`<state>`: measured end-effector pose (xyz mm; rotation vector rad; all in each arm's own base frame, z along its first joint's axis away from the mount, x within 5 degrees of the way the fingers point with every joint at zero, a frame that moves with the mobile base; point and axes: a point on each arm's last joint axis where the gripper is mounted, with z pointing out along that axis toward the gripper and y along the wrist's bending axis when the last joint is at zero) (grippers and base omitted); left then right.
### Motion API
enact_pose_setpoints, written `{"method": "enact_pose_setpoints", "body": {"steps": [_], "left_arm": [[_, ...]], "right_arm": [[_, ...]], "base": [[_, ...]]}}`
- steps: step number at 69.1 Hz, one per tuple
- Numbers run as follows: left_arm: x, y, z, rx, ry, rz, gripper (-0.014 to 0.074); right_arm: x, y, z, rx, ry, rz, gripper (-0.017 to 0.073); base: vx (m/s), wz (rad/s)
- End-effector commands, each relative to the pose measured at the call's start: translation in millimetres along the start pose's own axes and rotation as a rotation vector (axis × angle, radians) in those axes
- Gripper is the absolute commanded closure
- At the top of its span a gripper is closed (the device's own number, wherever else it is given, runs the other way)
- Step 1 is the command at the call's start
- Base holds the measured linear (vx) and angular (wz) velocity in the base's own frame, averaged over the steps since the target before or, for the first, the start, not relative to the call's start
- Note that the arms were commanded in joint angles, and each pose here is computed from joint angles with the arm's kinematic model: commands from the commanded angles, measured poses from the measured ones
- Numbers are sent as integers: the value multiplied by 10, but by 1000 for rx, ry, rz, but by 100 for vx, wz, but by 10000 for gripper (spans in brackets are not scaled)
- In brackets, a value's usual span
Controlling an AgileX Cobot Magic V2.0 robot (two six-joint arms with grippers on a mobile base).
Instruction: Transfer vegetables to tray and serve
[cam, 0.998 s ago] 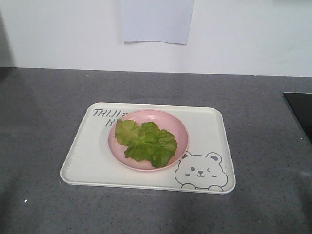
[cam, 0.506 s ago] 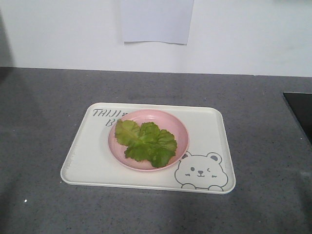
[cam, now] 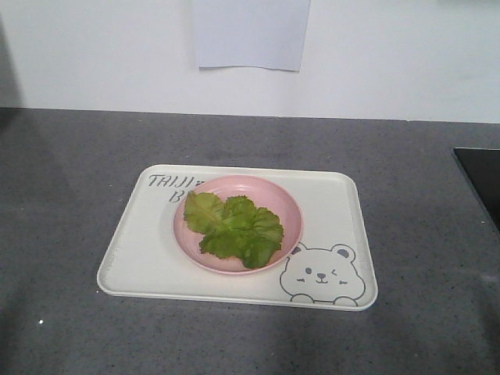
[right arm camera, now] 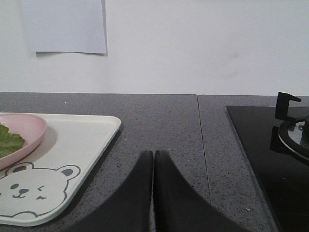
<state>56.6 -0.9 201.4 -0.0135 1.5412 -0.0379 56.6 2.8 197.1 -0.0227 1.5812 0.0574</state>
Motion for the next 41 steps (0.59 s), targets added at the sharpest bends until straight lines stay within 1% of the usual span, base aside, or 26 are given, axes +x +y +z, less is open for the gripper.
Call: {"method": "enact_pose_setpoints", "body": {"steps": [1,41], "left_arm": [[15,1,-4,1,-64,-10,601],[15,1,-4,1,-64,-10,601]], "right_arm": [[-23,-1,-1,2,-73,-7,565],[-23,-1,-1,3,-73,-7,565]], "base": [[0,0],[0,0]]}}
